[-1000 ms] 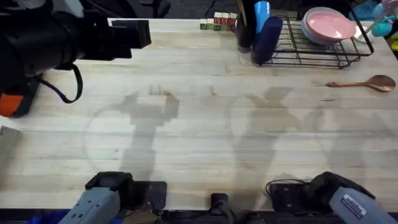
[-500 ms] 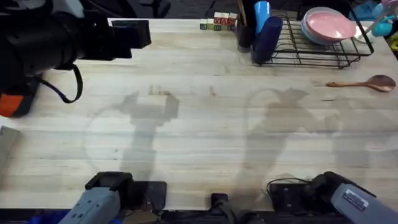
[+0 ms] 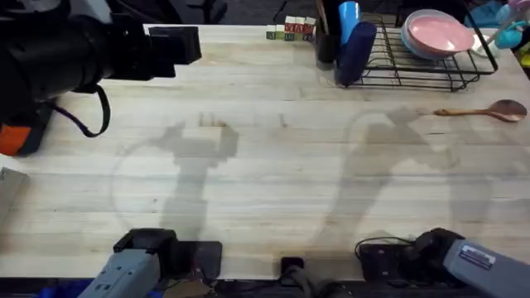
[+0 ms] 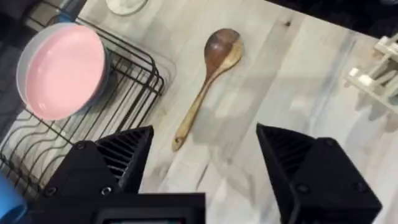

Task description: Pick up the spoon on the table one by one and put them onto the rack

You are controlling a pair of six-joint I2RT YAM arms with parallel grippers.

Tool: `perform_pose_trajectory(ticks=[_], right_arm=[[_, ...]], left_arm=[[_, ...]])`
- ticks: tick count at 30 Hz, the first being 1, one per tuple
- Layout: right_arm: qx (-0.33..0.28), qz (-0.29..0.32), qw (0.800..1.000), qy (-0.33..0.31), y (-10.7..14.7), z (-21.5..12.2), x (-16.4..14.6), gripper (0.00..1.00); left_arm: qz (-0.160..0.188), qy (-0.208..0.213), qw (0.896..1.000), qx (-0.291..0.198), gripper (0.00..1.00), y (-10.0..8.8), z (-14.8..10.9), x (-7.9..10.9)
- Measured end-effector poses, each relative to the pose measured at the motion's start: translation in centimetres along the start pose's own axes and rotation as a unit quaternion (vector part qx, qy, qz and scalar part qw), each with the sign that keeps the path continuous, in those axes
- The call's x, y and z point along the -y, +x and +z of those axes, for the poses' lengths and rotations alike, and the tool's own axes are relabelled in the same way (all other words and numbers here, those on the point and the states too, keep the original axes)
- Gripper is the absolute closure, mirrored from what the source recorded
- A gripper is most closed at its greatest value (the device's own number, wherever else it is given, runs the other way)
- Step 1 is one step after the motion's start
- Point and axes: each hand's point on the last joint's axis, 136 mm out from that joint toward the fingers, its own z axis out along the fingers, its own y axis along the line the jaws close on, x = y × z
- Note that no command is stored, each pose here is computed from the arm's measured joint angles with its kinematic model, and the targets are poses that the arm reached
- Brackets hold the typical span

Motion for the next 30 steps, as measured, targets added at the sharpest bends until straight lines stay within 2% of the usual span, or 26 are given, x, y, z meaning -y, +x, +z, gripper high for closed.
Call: perform_pose_trajectory(ticks=[5,7,12,22,30], right_arm=[[-0.020,0.018,1.000,0.014,0.9,3.2,-0.4,0.005],[-0.034,0.052,0.998,0.032,1.6,5.4,0.1,0.005],[-0.046,0.088,0.993,0.057,2.0,7.1,1.6,0.005],[-0.088,0.101,0.987,0.091,4.9,11.2,2.3,0.006],[-0.103,0.108,0.984,0.098,6.1,13.5,2.6,0.006]], left_arm=[[0.000,0.000,1.000,0.000,0.007,0.0,0.0,0.0],[0.000,0.000,1.000,0.000,0.007,0.0,0.0,0.0],[0.000,0.000,1.000,0.000,0.007,0.0,0.0,0.0],[0.000,0.000,1.000,0.000,0.007,0.0,0.0,0.0],[0.000,0.000,1.000,0.000,0.007,0.0,0.0,0.0]])
